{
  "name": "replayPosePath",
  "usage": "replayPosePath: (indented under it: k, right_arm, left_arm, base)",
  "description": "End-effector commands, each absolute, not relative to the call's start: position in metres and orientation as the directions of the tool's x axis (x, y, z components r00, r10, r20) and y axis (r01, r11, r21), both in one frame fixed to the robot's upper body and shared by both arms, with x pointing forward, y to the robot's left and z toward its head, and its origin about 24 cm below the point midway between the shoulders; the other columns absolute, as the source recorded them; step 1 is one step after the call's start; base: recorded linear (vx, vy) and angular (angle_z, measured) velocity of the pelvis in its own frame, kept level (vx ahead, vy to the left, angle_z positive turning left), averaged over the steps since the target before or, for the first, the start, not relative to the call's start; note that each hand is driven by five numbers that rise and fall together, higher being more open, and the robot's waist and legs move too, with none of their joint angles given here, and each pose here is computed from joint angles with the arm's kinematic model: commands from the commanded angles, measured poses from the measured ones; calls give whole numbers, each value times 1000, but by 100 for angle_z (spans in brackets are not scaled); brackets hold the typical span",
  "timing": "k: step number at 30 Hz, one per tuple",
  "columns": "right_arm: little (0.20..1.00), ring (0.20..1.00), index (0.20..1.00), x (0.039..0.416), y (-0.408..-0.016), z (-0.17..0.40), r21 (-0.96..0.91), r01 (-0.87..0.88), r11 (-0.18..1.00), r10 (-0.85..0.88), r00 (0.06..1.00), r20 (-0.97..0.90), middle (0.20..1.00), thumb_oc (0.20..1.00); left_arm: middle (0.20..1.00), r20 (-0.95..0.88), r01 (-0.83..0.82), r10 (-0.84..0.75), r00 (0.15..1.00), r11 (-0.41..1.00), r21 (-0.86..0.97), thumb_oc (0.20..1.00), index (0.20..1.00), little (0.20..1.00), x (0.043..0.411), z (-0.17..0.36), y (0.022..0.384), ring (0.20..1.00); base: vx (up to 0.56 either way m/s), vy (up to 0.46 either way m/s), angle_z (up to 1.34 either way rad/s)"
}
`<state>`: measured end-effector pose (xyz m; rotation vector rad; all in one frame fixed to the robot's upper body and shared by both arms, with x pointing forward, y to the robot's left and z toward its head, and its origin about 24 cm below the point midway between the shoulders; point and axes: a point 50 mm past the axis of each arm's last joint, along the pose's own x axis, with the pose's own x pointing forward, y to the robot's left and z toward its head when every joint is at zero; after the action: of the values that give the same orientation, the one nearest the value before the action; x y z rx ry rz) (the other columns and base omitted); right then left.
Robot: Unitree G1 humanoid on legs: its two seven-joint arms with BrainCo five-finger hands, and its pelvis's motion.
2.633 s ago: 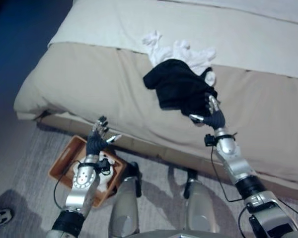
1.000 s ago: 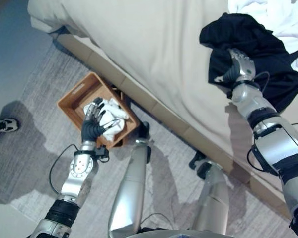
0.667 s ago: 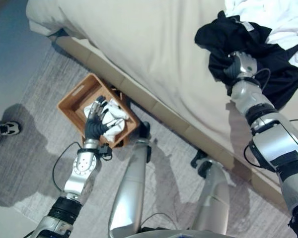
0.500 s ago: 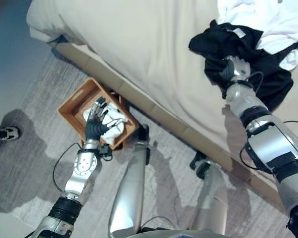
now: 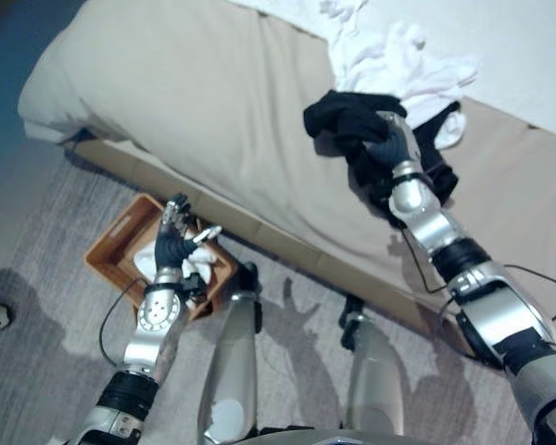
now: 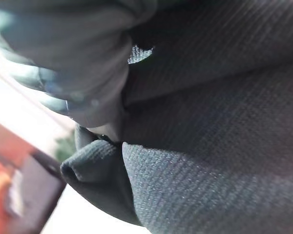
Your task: Pick up clothes into the bucket
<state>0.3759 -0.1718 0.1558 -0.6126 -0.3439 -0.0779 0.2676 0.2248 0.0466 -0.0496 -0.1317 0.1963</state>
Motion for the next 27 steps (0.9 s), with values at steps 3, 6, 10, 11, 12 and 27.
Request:
replayPosePath:
  k: [3,6,10,11,12,27]
  right_arm:
    - [200,200,200,354,-194,184,-309,110,945,54,876,480,200,200]
    - [200,200,200,343,-194,190,-254,40,966,99,853,512,200,200]
    - [200,200,200,336,-189,199,-192,-54,980,151,829,539,200,200]
    - [200,200,200,336,-190,199,-191,-55,980,151,829,538,200,200]
    - [200,200,200,335,-187,202,-191,-68,979,163,826,540,200,200]
    - [200,200,200,322,-119,236,-202,-444,873,474,675,566,200,200]
  left_arm:
    - [1000,150,-171,162,975,984,53,1000,1000,1000,263,46,234,1000]
    - [1000,135,-157,143,981,982,104,1000,1000,1000,263,44,236,1000]
    - [1000,125,-109,90,988,981,158,1000,1000,1000,265,44,232,1000]
    - [1000,125,-109,90,988,982,157,1000,1000,1000,265,44,232,1000]
    - [1000,116,-99,81,990,983,155,1000,1000,1000,265,43,231,1000]
    - [1000,157,210,-223,962,973,95,1000,1000,1000,303,71,157,1000]
  base:
    - [105,-45,-6]
    - [105,-25,-14]
    - [98,-22,-19]
    - [107,-21,-19]
    - [93,-28,-13]
    - [84,-18,-13]
